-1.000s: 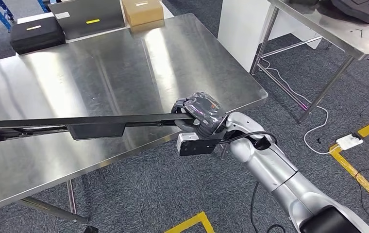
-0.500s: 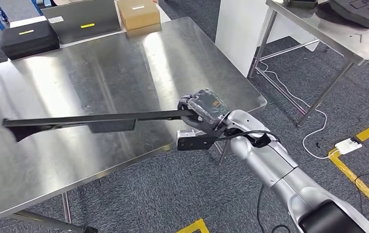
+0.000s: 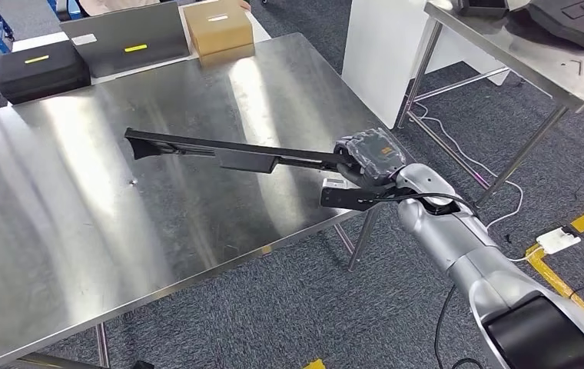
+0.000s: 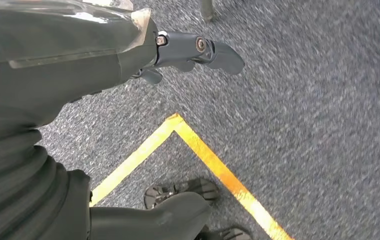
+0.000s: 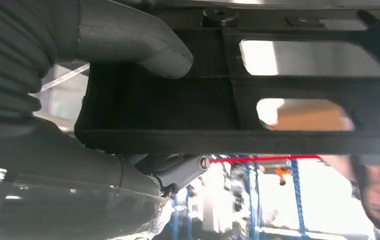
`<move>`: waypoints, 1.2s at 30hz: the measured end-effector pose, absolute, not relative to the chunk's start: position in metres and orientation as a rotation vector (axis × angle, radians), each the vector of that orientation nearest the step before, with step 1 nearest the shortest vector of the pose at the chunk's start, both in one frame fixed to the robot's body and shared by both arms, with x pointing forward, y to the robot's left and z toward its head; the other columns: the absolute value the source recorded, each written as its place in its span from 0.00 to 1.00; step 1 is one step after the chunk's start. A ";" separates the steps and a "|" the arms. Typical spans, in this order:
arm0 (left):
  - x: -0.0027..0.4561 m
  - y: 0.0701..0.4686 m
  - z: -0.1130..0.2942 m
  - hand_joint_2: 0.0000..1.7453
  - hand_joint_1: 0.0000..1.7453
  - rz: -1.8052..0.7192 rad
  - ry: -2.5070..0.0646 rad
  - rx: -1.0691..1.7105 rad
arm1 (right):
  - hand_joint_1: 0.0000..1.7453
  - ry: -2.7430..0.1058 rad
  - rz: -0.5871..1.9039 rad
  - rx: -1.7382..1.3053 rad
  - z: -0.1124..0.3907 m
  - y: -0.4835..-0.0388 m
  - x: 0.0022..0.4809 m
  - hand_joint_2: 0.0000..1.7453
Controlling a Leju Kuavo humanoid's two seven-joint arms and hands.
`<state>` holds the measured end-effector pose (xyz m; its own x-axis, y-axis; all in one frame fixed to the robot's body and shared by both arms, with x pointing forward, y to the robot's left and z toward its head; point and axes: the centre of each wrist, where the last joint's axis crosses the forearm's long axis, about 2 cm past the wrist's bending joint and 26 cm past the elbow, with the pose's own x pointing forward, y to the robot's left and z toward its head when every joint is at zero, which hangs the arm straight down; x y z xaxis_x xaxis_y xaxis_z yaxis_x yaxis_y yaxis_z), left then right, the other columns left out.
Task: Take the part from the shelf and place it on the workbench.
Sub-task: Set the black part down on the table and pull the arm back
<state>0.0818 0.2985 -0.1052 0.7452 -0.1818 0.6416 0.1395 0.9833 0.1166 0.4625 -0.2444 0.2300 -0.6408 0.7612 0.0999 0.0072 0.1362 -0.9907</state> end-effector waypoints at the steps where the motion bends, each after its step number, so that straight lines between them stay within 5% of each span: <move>1: 0.082 0.298 -0.105 1.00 0.00 -0.178 -0.709 0.062 | 0.95 -1.797 1.563 -0.738 0.230 -0.246 0.463 1.00; 36: 0.088 0.299 -0.103 1.00 0.00 -0.221 -0.913 0.287 | 0.95 -1.828 1.589 -0.608 0.205 -0.254 0.452 1.00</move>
<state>0.0877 0.2988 -0.1030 0.5934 -0.3082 0.7436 0.0662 0.9394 0.3365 0.4518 -0.2535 0.2048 -0.6926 0.7031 0.1610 -0.0616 0.1648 -0.9844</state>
